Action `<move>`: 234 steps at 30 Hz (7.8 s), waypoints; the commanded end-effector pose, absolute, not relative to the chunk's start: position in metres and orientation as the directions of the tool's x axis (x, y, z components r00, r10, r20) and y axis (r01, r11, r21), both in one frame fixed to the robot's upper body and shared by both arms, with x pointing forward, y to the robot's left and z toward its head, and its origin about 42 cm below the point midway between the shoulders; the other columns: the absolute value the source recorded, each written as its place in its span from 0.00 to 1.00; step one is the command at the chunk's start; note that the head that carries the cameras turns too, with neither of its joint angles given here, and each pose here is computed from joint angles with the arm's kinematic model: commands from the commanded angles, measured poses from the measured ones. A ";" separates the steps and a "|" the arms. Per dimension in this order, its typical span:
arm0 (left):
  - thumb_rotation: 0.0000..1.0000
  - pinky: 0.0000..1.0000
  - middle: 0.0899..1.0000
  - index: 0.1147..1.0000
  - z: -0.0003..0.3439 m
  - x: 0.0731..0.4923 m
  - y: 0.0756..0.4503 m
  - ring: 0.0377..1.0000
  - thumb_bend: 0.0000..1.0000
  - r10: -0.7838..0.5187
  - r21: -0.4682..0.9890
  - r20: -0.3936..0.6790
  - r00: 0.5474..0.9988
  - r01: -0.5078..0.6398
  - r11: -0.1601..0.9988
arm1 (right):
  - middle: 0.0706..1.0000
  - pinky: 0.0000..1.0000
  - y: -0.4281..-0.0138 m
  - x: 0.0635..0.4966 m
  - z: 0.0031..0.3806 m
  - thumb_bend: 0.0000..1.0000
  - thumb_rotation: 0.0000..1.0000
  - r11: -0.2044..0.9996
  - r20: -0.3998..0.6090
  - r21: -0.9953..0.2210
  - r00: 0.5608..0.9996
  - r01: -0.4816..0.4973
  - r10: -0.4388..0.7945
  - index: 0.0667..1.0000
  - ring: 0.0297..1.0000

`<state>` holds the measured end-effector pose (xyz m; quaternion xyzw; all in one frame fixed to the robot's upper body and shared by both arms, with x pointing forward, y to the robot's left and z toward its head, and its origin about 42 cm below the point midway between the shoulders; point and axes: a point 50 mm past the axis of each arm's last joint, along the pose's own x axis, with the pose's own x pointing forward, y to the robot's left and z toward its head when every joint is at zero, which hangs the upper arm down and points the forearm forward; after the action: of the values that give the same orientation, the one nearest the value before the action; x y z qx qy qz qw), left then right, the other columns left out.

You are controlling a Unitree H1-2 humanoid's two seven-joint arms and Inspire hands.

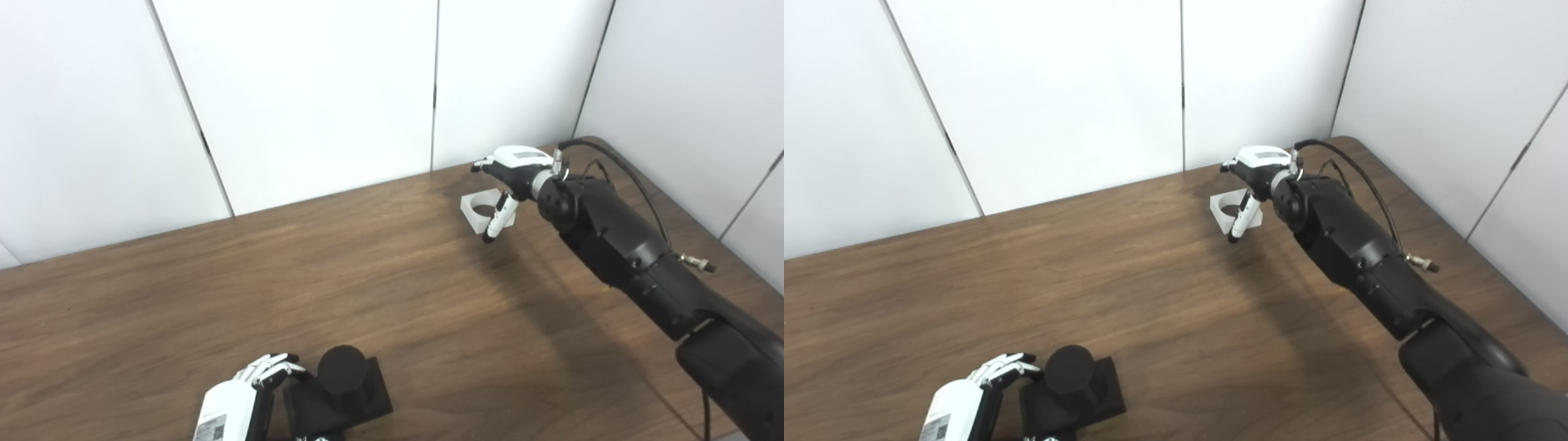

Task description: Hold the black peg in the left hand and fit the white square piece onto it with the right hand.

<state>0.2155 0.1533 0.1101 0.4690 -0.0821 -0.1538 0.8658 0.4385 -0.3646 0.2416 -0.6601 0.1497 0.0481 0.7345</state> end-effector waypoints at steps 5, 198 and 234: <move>0.04 0.77 0.77 0.42 0.071 0.194 0.164 0.83 0.51 -0.336 0.815 -0.234 0.912 0.372 0.445 | 0.97 0.98 -0.363 0.455 0.275 0.95 0.23 0.084 -0.172 -0.983 0.979 -0.163 -0.109 0.91 1.00; 0.04 0.77 0.77 0.42 0.091 0.190 0.133 0.84 0.51 -0.327 0.819 -0.220 0.919 0.356 0.450 | 0.77 0.92 -0.192 0.285 0.351 0.53 0.14 -0.096 -0.083 -0.995 0.776 -0.029 0.625 0.45 0.87; 0.05 0.78 0.77 0.42 0.105 0.194 0.116 0.84 0.51 -0.334 0.838 -0.232 0.914 0.362 0.409 | 0.78 0.93 -0.162 0.269 0.326 0.52 0.13 -0.103 -0.200 -0.978 0.684 -0.180 0.701 0.45 0.88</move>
<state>0.2083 0.1253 0.1275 0.5033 -0.0450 -0.1377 0.8519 0.2686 -0.1650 0.3174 -0.6544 -0.1761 0.3561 0.6433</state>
